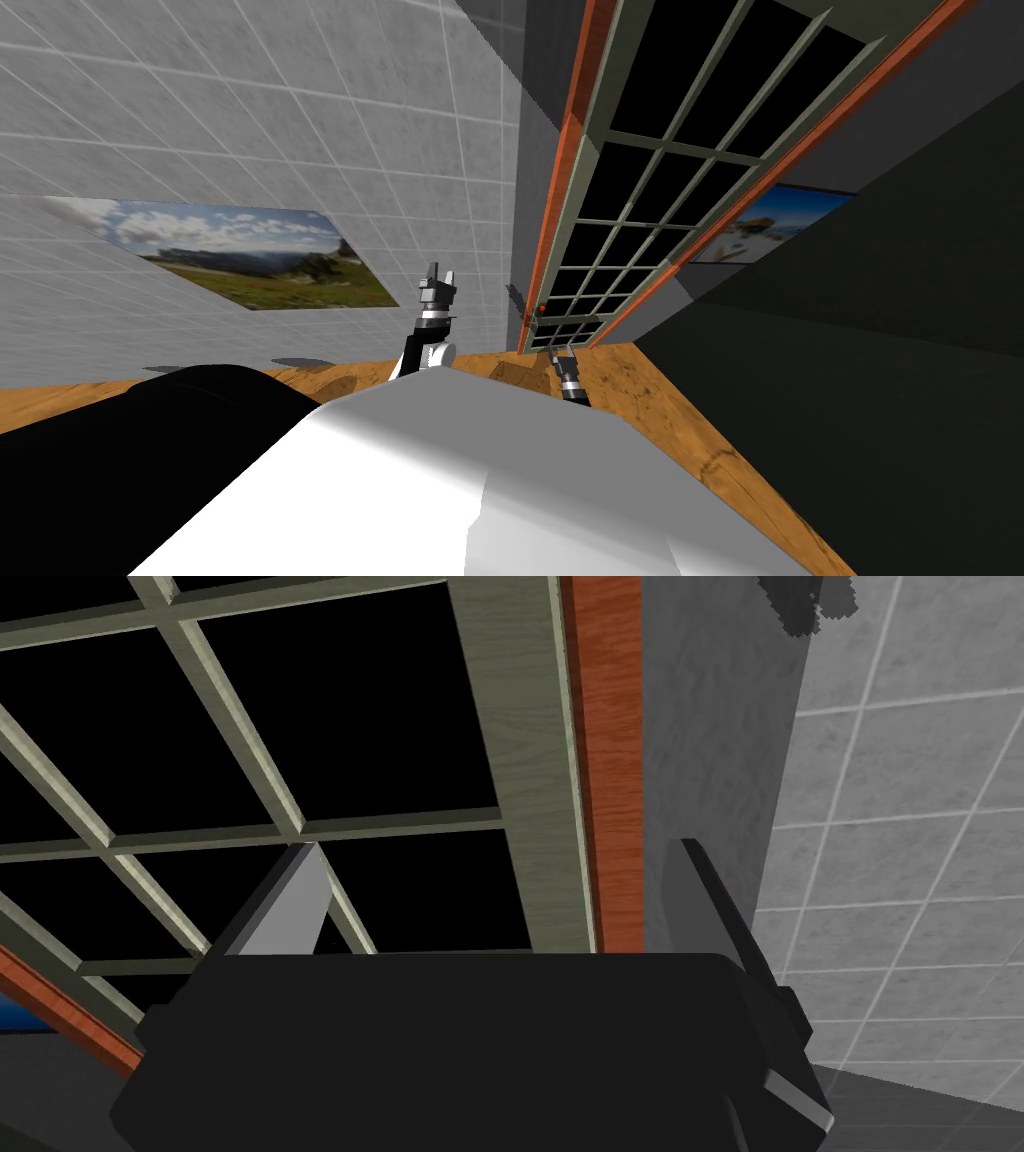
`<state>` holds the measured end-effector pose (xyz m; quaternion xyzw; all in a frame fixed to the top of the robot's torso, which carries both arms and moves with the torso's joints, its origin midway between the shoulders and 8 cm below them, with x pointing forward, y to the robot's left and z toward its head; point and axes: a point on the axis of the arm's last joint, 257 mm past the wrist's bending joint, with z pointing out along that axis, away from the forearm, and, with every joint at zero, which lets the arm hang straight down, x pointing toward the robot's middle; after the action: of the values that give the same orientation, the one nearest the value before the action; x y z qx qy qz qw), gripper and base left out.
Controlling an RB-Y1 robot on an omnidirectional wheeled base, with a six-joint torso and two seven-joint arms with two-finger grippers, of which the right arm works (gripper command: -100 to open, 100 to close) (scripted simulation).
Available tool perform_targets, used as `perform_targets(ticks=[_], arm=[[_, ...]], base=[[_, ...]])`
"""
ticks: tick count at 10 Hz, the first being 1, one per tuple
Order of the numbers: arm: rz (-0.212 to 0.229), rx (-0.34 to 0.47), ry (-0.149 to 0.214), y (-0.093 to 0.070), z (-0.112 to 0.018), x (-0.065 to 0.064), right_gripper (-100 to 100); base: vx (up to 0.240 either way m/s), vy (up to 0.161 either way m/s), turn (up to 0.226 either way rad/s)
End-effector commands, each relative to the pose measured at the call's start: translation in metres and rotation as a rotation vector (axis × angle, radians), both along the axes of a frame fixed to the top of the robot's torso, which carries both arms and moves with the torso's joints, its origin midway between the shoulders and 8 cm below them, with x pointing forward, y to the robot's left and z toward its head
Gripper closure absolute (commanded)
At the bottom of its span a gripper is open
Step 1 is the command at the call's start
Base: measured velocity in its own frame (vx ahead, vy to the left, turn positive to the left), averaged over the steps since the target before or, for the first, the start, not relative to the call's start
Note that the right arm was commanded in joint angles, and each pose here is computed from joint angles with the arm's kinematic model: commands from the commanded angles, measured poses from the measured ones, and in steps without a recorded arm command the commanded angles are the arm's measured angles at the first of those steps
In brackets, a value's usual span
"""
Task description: Pull the door open
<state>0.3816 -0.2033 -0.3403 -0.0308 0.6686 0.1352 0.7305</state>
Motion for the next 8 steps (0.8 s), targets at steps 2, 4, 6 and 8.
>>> perform_targets(ticks=[2, 4, 6, 8], arm=[[0.026, -0.057, 0.022, 0.016, -0.019, -0.008, -100], [0.041, -0.085, 0.033, 0.025, -0.029, -0.013, -100], [0.059, -0.114, 0.045, 0.035, -0.04, -0.018, -100], [0.074, -0.135, 0.053, 0.044, -0.049, -0.022, -100]], base=[[0.11, -0.053, 0.017], [0.106, -0.037, 0.002], [0.125, -0.03, -0.02], [0.128, -0.007, -0.041]])
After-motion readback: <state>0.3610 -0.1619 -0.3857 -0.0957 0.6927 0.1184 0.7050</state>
